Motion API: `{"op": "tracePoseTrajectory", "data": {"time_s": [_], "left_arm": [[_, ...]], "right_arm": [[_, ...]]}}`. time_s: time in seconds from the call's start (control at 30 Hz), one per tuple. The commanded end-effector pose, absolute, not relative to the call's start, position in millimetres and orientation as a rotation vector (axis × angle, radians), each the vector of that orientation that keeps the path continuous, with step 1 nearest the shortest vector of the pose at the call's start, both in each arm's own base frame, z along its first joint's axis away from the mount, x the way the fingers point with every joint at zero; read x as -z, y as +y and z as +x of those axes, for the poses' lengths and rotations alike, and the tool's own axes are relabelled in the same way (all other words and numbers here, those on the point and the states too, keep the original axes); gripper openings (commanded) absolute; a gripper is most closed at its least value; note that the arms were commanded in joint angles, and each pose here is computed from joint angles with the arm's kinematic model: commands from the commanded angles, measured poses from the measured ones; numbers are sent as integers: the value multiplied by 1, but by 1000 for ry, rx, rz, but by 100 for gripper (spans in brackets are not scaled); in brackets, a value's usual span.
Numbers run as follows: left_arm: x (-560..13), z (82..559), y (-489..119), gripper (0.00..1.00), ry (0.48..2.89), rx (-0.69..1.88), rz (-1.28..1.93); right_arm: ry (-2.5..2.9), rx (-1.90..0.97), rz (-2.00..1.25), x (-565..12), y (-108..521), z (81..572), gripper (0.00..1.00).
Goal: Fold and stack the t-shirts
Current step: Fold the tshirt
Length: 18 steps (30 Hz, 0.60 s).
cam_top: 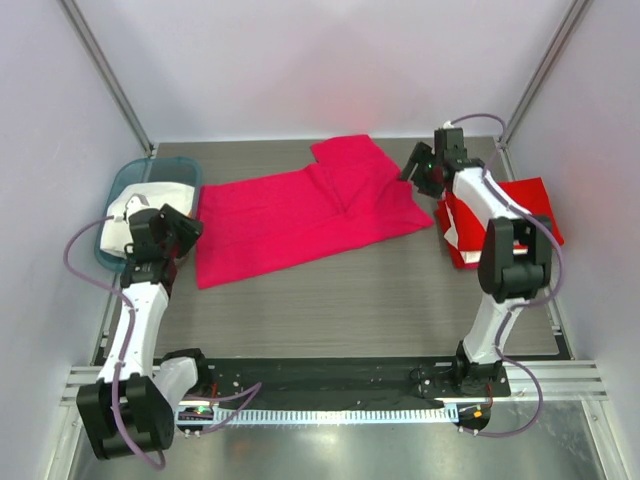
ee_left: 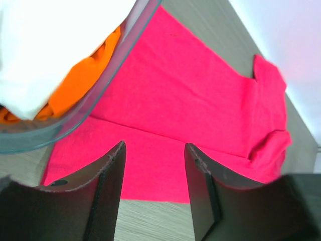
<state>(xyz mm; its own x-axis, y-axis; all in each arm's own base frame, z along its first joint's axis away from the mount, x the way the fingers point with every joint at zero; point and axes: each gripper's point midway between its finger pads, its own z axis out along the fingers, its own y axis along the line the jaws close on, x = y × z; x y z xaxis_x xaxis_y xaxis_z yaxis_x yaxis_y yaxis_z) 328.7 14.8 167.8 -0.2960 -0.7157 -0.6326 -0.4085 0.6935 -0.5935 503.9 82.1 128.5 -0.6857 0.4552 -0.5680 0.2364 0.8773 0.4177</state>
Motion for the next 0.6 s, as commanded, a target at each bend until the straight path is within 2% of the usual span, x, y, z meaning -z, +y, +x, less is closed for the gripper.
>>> {"op": "tracePoseTrajectory", "data": {"time_s": [0.0, 0.03, 0.07, 0.13, 0.17, 0.3, 0.57], "left_arm": [[-174, 308, 20, 52, 1958, 337, -906], [-173, 303, 19, 60, 1961, 345, -943], [-164, 295, 21, 72, 1964, 328, -1025], [-155, 284, 21, 81, 1962, 333, -1106], [-149, 280, 18, 86, 1957, 359, -1172], [-125, 270, 0, 85, 1984, 472, -1255], [-96, 261, -9, 81, 1969, 544, -1325]], "right_arm": [[2086, -456, 546, -202, 79, 486, 70], [2059, -457, 560, -202, 77, 482, 70], [2089, -451, 596, -181, 75, 466, 70], [2020, -445, 631, -190, 68, 455, 64], [2048, -445, 666, -167, 67, 442, 63], [2020, -447, 754, -144, 62, 419, 59], [1942, -320, 941, -102, 46, 401, 62]]}}
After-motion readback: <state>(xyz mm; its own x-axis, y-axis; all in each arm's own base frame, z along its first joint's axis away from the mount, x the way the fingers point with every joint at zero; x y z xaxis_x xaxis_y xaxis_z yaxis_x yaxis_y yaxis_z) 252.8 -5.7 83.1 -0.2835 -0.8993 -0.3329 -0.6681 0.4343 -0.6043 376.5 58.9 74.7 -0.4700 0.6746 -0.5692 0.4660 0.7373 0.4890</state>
